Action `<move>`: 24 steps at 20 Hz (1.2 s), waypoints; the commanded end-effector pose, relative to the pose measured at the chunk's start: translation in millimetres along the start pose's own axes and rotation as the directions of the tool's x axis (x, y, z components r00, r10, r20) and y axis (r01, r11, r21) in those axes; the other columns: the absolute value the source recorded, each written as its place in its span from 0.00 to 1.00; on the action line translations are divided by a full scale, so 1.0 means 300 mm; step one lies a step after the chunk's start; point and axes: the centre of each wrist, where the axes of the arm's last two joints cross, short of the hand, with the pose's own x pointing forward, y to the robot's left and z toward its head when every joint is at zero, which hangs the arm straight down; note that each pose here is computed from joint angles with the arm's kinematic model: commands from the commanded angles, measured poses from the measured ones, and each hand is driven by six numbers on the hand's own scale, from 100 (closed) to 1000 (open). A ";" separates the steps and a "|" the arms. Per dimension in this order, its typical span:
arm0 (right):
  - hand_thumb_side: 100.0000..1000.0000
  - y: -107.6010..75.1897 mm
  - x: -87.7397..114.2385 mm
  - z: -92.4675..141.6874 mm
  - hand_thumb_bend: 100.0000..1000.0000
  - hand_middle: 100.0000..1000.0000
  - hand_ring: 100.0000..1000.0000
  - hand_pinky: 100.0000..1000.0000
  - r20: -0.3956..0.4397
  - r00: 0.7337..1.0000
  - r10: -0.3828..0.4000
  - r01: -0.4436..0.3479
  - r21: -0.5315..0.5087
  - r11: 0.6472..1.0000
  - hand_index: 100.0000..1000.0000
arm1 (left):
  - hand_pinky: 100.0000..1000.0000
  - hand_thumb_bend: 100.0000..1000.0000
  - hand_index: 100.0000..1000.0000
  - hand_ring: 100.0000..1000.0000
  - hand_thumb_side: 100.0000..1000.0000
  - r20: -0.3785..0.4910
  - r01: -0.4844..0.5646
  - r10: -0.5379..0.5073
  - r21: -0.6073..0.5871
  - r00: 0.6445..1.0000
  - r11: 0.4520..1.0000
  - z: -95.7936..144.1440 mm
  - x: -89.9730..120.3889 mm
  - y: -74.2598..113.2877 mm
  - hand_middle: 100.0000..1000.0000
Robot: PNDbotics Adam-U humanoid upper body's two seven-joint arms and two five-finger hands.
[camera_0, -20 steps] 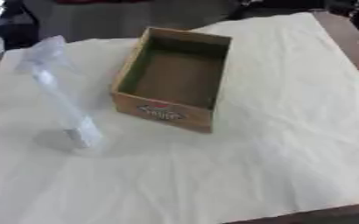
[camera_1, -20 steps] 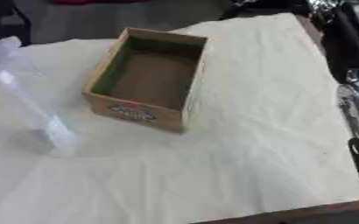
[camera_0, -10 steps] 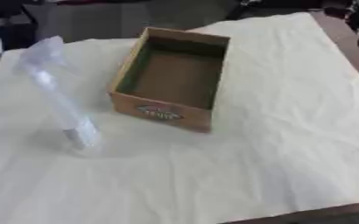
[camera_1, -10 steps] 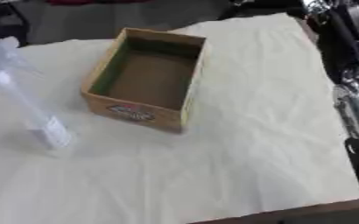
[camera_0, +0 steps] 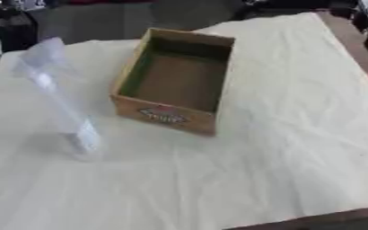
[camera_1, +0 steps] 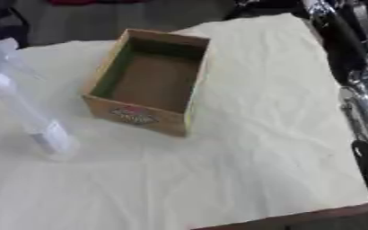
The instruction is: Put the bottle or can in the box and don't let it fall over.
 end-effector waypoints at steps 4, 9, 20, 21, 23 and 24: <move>0.65 -0.027 0.028 -0.009 0.00 0.80 0.83 0.85 0.024 0.999 0.029 -0.029 -0.007 1.000 0.86 | 0.93 0.41 0.89 0.85 0.62 -0.022 0.050 -0.049 0.013 0.999 0.999 0.108 0.025 0.038 0.89; 0.65 -0.026 0.027 -0.008 0.00 0.80 0.83 0.85 0.022 0.999 0.030 -0.030 -0.004 1.000 0.86 | 0.93 0.43 0.88 0.85 0.58 -0.031 0.060 -0.061 -0.015 0.998 0.998 0.140 0.028 0.023 0.89; 0.65 -0.025 0.023 -0.005 0.00 0.80 0.83 0.85 0.017 0.999 0.028 -0.028 -0.003 1.000 0.86 | 0.91 0.52 0.86 0.82 0.52 -0.077 0.083 -0.088 -0.063 0.993 0.994 0.143 0.031 0.002 0.86; 0.65 -0.025 0.023 -0.005 0.00 0.80 0.83 0.85 0.017 0.999 0.028 -0.028 -0.003 1.000 0.86 | 0.91 0.53 0.86 0.82 0.50 -0.083 0.086 -0.091 -0.066 0.992 0.994 0.139 0.029 0.000 0.86; 0.65 -0.025 0.022 -0.004 0.00 0.79 0.83 0.85 0.016 0.999 0.028 -0.028 -0.004 1.000 0.86 | 0.90 0.53 0.85 0.81 0.48 -0.089 0.088 -0.094 -0.067 0.992 0.994 0.132 0.027 -0.002 0.85; 0.65 -0.025 0.022 -0.004 0.00 0.79 0.83 0.85 0.016 0.999 0.028 -0.028 -0.005 1.000 0.86 | 0.90 0.53 0.85 0.81 0.47 -0.092 0.087 -0.093 -0.067 0.991 0.994 0.129 0.024 -0.003 0.85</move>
